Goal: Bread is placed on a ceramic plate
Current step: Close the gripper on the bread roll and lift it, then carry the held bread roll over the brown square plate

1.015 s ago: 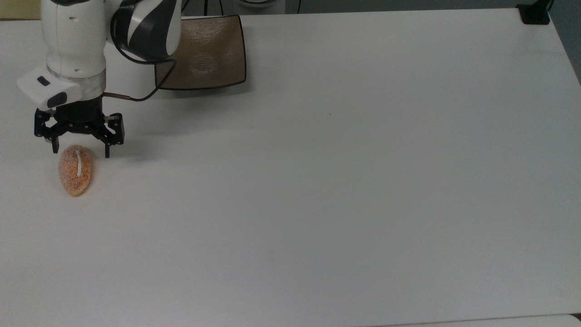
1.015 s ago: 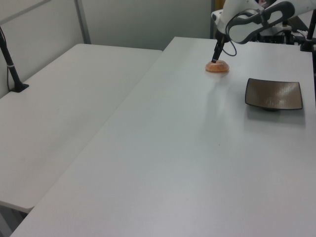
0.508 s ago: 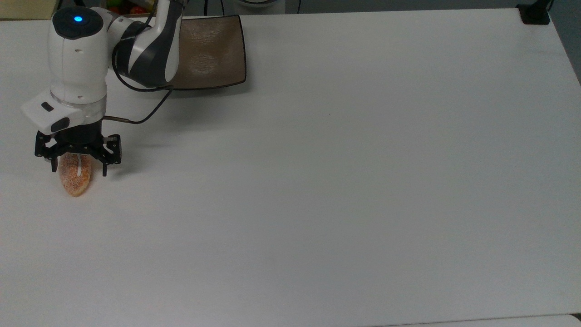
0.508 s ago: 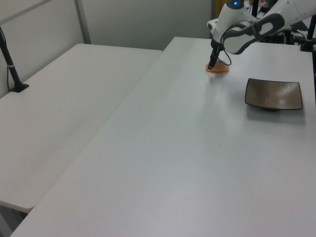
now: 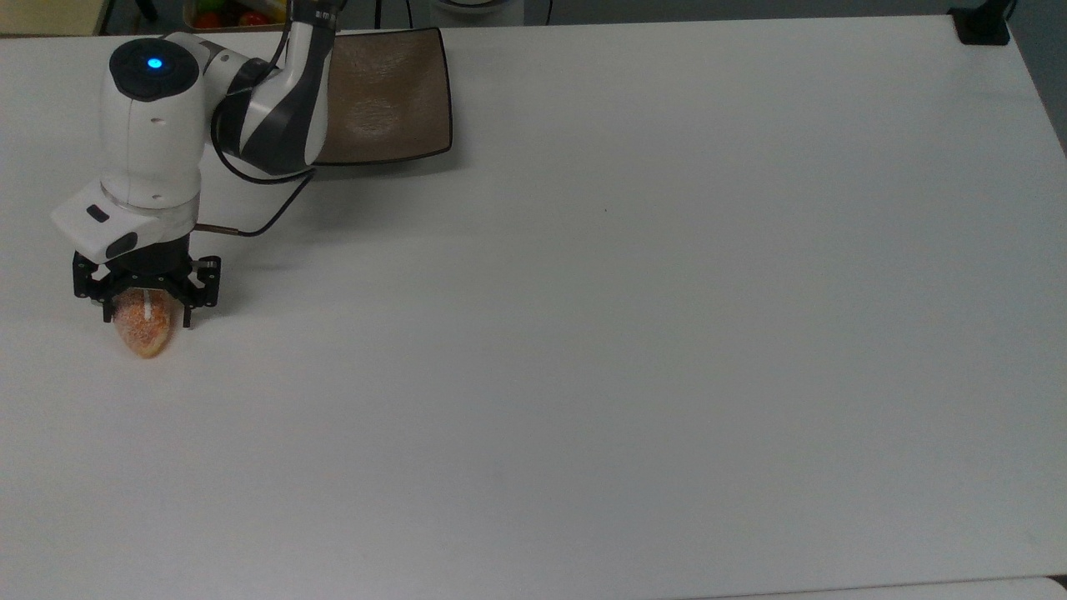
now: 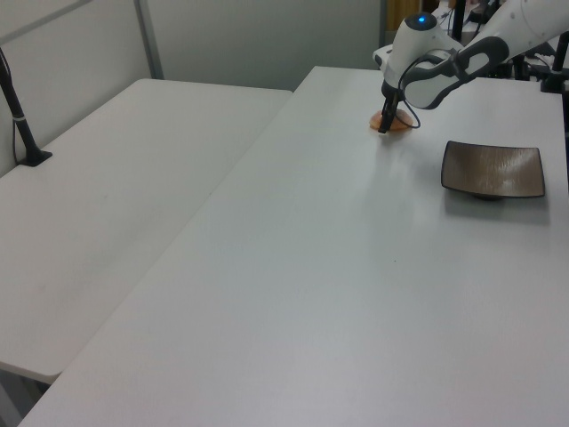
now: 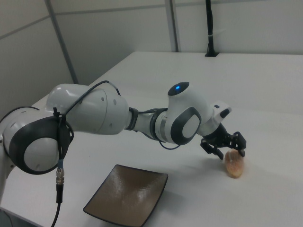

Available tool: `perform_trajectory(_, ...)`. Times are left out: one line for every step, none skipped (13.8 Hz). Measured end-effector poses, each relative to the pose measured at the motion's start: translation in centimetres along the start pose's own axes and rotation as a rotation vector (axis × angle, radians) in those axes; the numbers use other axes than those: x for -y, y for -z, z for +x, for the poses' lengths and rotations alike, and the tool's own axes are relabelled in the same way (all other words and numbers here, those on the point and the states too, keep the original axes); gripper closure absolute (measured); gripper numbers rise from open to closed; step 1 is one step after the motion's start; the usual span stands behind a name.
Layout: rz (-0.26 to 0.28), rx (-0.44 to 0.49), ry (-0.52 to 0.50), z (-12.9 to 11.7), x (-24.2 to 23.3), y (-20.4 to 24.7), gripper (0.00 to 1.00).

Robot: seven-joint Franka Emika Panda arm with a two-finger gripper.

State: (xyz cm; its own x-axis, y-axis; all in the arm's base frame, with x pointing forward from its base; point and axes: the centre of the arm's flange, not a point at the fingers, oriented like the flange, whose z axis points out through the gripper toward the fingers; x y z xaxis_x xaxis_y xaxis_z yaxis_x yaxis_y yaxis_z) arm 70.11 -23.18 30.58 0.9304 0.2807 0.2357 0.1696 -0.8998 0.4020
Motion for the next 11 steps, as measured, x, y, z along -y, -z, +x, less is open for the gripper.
perform_trajectory(-0.005, 0.001, 0.004, 0.0, -0.1, 0.0, 0.31)
perform_trajectory(-0.006, 0.0, 0.004, 0.0, -0.2, 0.0, 0.44)
perform_trajectory(-0.007, 0.0, 0.003, 0.0, -0.3, 0.0, 0.54)
perform_trajectory(-0.008, -0.001, 0.002, 0.0, -0.4, 0.1, 0.58)
perform_trajectory(-0.008, -0.001, 0.002, 0.0, -0.4, 0.1, 0.59)
perform_trajectory(-0.009, -0.002, 0.002, 0.0, -0.5, 0.1, 0.63)
perform_trajectory(-0.01, -0.004, 0.001, 0.0, -0.6, 0.2, 0.63)
perform_trajectory(-0.014, -0.01, -0.002, 0.2, -0.8, 0.5, 0.63)
perform_trajectory(-0.019, -0.02, -0.005, 0.5, -1.0, 0.9, 0.63)
perform_trajectory(-0.027, -0.035, -0.008, 0.9, -1.5, 1.7, 0.63)
perform_trajectory(-0.04, -0.059, -0.016, 1.5, -2.3, 3.3, 0.63)
